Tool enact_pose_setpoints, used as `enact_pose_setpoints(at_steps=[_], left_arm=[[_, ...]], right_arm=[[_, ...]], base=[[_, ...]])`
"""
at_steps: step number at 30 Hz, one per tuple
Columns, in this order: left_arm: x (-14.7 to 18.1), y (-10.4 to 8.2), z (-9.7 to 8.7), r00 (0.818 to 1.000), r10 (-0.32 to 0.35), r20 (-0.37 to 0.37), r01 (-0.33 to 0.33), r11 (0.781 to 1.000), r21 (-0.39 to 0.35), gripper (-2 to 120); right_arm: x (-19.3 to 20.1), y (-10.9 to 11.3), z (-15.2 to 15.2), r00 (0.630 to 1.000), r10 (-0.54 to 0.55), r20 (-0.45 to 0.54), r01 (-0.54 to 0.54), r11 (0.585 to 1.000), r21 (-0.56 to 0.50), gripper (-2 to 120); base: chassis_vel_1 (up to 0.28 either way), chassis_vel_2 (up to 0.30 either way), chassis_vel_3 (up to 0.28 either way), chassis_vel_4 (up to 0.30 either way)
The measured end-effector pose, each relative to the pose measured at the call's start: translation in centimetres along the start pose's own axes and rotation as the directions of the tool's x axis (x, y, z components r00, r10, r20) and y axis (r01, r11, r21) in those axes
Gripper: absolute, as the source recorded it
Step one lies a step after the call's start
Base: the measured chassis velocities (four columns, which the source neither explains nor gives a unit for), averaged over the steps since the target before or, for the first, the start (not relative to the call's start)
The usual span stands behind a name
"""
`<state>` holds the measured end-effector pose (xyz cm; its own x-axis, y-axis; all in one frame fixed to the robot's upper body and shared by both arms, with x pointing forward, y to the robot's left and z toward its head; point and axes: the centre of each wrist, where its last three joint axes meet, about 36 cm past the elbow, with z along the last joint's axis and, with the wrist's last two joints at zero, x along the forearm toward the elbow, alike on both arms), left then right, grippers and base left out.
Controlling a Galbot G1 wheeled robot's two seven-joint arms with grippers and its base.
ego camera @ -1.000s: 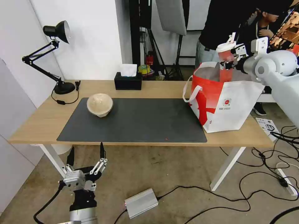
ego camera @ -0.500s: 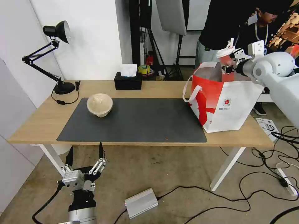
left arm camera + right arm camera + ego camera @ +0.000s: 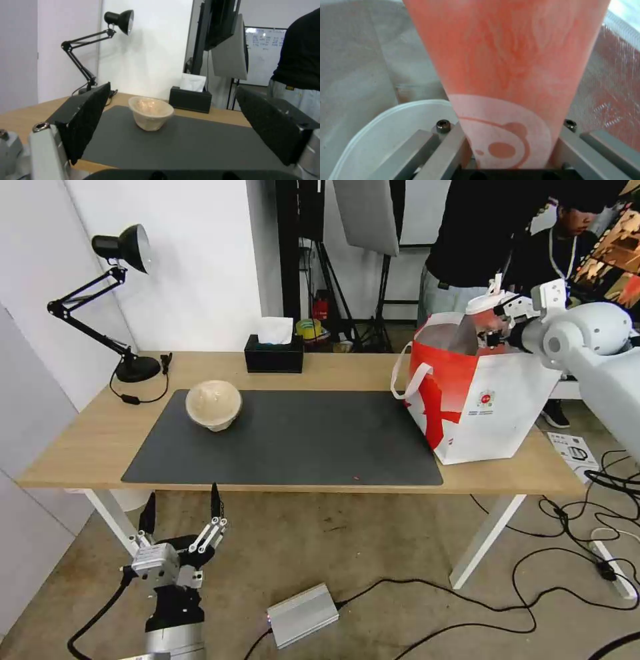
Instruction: Pick up the trash from the table and place it into the takeout bag.
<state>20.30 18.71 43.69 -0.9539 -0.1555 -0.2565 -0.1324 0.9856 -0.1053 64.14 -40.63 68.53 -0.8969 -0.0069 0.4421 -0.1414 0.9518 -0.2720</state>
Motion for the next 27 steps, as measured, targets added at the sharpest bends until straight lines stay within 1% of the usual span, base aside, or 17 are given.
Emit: enact_pose_setpoints(at_steps=[4, 5, 6, 7, 9, 11, 12, 16, 17, 19, 20, 21, 25, 26, 27], left_arm=[[0.0, 0.0, 0.0, 1.000, 0.000, -0.001, 0.000, 1.000, 0.000, 100], [0.0, 0.0, 0.0, 1.000, 0.000, -0.001, 0.000, 1.000, 0.000, 100], [0.0, 0.0, 0.1, 1.000, 0.000, -0.002, 0.000, 1.000, 0.000, 100], [0.0, 0.0, 0.1, 1.000, 0.000, -0.002, 0.000, 1.000, 0.000, 100], [0.0, 0.0, 0.1, 1.000, 0.001, -0.003, -0.001, 1.000, 0.000, 100], [0.0, 0.0, 0.1, 1.000, 0.001, -0.004, -0.001, 1.000, 0.000, 100], [0.0, 0.0, 0.1, 1.000, 0.001, -0.004, -0.001, 1.000, 0.000, 100], [0.0, 0.0, 0.1, 1.000, 0.001, -0.003, -0.001, 1.000, -0.002, 100], [0.0, 0.0, 0.1, 1.000, 0.001, -0.003, -0.001, 1.000, -0.002, 100], [-0.1, 0.0, 0.1, 1.000, 0.001, 0.000, -0.001, 1.000, -0.002, 100], [-0.1, 0.0, 0.1, 1.000, 0.001, 0.001, -0.001, 1.000, -0.003, 100], [-0.1, 0.0, 0.1, 1.000, 0.001, 0.001, -0.001, 1.000, -0.003, 100], [-0.2, -0.3, -0.1, 1.000, 0.012, 0.003, -0.012, 1.000, -0.003, 100], [-0.2, -0.3, -0.1, 1.000, 0.012, 0.003, -0.012, 1.000, -0.003, 100], [-0.2, -0.3, -0.2, 1.000, 0.013, 0.004, -0.013, 1.000, -0.003, 100]], right_arm=[[0.2, -0.1, 0.1, 1.000, 0.002, 0.000, -0.002, 1.000, 0.006, 8], [0.3, -0.2, 0.1, 1.000, 0.006, 0.001, -0.006, 1.000, 0.012, 16], [0.4, -0.2, 0.0, 1.000, 0.008, 0.002, -0.008, 1.000, 0.016, 21], [0.4, -0.2, 0.0, 1.000, 0.008, 0.002, -0.008, 1.000, 0.016, 21], [0.5, -0.4, -0.2, 1.000, 0.011, 0.004, -0.011, 1.000, 0.024, 28], [0.7, -0.5, -0.3, 1.000, 0.006, 0.005, -0.006, 0.999, 0.044, 37], [0.7, -0.5, -0.3, 1.000, 0.006, 0.005, -0.006, 0.999, 0.044, 37], [1.0, -0.7, -0.3, 1.000, 0.011, 0.002, -0.011, 0.997, 0.079, 57], [1.0, -0.7, -0.3, 1.000, 0.011, 0.002, -0.011, 0.997, 0.079, 57], [1.1, -0.8, -0.2, 1.000, 0.010, -0.002, -0.009, 0.996, 0.087, 64], [1.1, -0.7, -0.1, 1.000, 0.008, -0.004, -0.008, 0.996, 0.093, 71], [1.1, -0.7, -0.1, 1.000, 0.008, -0.004, -0.008, 0.996, 0.093, 71], [1.1, -0.7, 0.0, 1.000, 0.001, -0.009, 0.000, 0.994, 0.106, 88], [1.1, -0.7, 0.0, 1.000, 0.001, -0.009, 0.000, 0.994, 0.106, 88], [1.1, -0.7, 0.0, 1.000, 0.000, -0.009, 0.001, 0.994, 0.109, 93]], base=[[0.000, 0.000, 0.000, 0.000], [0.000, 0.000, 0.000, 0.000], [0.000, 0.000, 0.000, 0.000], [0.000, 0.000, 0.000, 0.000], [0.000, 0.000, 0.000, 0.000], [0.000, 0.000, 0.000, 0.000], [0.000, 0.000, 0.000, 0.000], [0.000, 0.000, 0.000, 0.000], [0.000, 0.000, 0.000, 0.000], [0.000, 0.000, 0.000, 0.000], [0.000, 0.000, 0.000, 0.000], [0.000, 0.000, 0.000, 0.000], [0.000, 0.000, 0.000, 0.000], [0.000, 0.000, 0.000, 0.000], [0.000, 0.000, 0.000, 0.000]])
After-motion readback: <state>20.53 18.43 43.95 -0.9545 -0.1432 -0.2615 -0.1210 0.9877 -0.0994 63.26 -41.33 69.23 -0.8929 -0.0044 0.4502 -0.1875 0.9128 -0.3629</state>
